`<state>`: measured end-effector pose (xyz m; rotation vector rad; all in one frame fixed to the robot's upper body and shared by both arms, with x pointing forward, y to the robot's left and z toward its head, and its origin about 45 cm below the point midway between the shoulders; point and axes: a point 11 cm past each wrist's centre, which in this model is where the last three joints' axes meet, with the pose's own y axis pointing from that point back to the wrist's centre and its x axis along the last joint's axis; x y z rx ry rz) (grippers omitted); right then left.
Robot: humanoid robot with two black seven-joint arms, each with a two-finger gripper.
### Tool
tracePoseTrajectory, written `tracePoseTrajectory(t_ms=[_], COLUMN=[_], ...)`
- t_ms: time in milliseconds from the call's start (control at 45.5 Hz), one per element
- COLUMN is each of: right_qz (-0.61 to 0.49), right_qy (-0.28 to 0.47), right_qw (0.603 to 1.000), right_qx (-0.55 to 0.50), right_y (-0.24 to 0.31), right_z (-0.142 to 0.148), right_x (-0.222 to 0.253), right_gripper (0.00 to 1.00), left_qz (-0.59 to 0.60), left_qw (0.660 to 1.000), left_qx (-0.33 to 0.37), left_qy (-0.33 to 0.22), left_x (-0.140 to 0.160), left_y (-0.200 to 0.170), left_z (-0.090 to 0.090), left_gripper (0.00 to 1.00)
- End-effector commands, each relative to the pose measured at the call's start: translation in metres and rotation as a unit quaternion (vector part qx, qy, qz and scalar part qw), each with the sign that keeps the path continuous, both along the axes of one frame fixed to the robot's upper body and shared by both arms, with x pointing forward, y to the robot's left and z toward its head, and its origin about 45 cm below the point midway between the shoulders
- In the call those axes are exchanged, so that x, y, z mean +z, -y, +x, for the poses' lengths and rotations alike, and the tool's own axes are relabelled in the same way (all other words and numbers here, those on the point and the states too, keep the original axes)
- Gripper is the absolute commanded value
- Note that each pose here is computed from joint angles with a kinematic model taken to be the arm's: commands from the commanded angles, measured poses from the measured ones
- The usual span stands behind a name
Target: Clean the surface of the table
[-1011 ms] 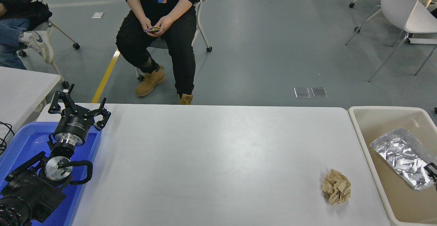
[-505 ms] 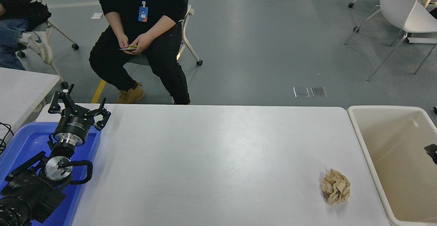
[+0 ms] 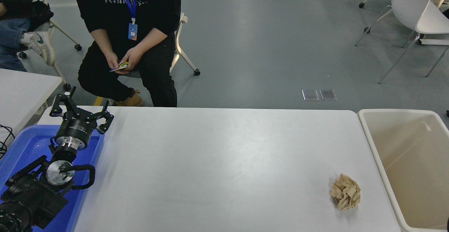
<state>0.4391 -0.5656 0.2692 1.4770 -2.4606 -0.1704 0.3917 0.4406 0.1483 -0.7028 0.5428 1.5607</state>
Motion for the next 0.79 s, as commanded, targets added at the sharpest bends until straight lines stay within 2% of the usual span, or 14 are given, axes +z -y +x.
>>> tracePoseTrajectory(t_ms=[0, 176, 330, 527, 769], right_qz=[0.127, 0.19, 0.225, 0.231, 0.26], right_qy=[0.121, 0.191, 0.241, 0.275, 0.24], right_qw=[0.984, 0.958, 0.933, 0.923, 0.928], right_qx=[0.039, 0.101, 0.145, 0.142, 0.121], right_y=[-0.046, -0.093, -0.128, -0.149, -0.172], right_z=[0.037, 0.059, 0.067, 0.061, 0.037], right_x=[0.039, 0.073, 0.092, 0.055, -0.03], right_gripper=[0.98, 0.98, 0.98, 0.98, 0.98], left_qz=[0.0, 0.0, 0.0, 0.0, 0.0], left_qw=[1.0, 1.0, 1.0, 1.0, 1.0], left_qx=[0.0, 0.0, 0.0, 0.0, 0.0], left_qy=[0.0, 0.0, 0.001, 0.0, 0.0], left_x=[0.0, 0.0, 0.0, 0.0, 0.0], left_y=[0.0, 0.0, 0.0, 0.0, 0.0], left_z=[0.0, 0.0, 0.0, 0.0, 0.0], left_gripper=[1.0, 1.0, 1.0, 1.0, 1.0])
